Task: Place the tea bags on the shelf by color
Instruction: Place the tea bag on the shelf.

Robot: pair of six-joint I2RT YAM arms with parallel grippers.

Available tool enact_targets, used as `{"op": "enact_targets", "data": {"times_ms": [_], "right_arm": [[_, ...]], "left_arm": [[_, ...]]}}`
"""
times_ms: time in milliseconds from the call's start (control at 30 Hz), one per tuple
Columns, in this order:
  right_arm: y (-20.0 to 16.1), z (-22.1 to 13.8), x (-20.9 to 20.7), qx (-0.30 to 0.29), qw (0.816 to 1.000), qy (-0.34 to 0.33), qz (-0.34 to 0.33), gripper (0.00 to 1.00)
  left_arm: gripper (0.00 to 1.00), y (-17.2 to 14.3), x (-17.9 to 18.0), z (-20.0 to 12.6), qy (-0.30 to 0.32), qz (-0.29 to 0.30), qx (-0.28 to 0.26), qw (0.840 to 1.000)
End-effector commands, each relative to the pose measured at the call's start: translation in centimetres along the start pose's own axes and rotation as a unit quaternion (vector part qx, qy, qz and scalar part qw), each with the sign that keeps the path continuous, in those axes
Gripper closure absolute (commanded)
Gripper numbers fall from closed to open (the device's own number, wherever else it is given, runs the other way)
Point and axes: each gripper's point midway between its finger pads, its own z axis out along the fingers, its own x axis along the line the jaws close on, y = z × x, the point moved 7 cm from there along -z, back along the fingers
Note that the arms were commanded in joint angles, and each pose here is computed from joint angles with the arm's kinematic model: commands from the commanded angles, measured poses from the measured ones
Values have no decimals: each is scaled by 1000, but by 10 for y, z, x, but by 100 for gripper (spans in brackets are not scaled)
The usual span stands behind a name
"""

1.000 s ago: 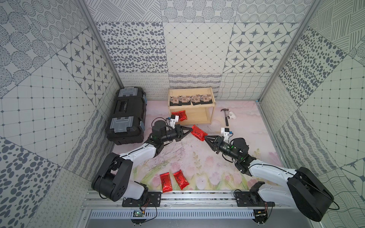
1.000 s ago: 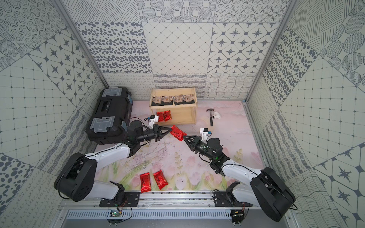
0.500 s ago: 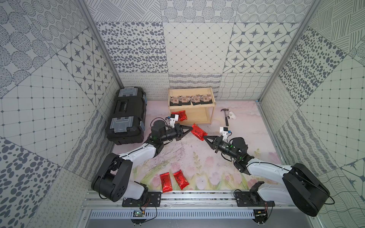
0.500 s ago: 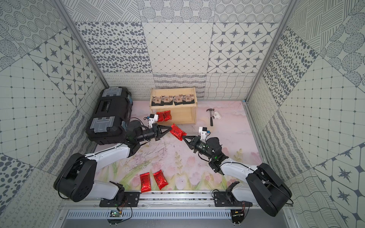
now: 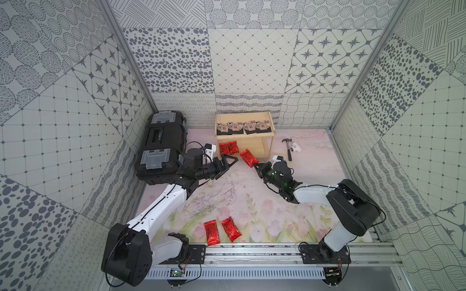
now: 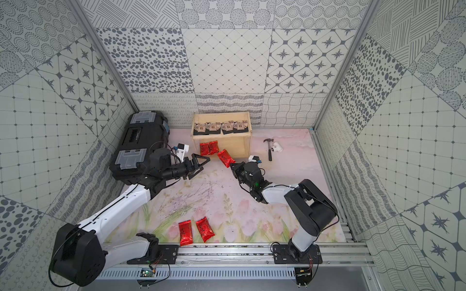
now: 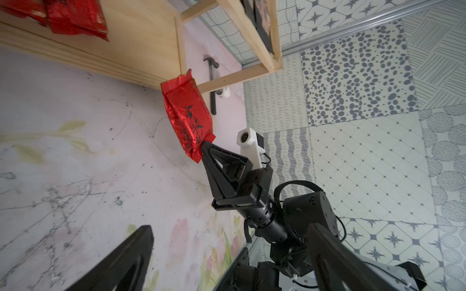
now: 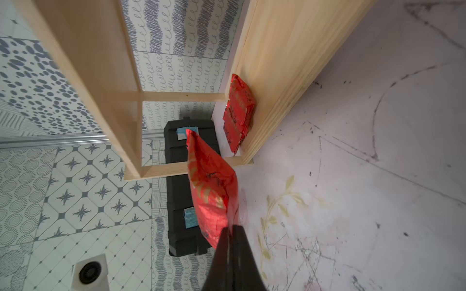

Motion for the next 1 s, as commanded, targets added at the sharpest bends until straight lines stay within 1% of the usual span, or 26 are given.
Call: {"op": "enact_targets", "data": {"times_ms": [0,100,300,400,533,767,967], "right_arm": [[11,27,-5,-79,996,-13,34,100],[15,50,-7,-106,993,-21,51,100],[21,85,-15,-150,986,-41,68,100],[23,103,-17,-154,984,-45,77,100],[25,122,-21,-159,983,-54,75,100],[29,136,-23,-171,980,-58,80,100],[27,146,-24,-162,982,-55,83,100]], "left_arm": [[2,-18,34,-12,127,4,60,990],[2,-18,35,-14,137,5,61,989],[3,-22,41,-11,139,-7,80,987],[7,-23,40,-10,131,-6,84,988],[7,-24,39,-10,127,-5,86,988],[7,-25,39,-9,121,-10,93,988],[7,-26,38,-9,113,-11,94,989]]}}
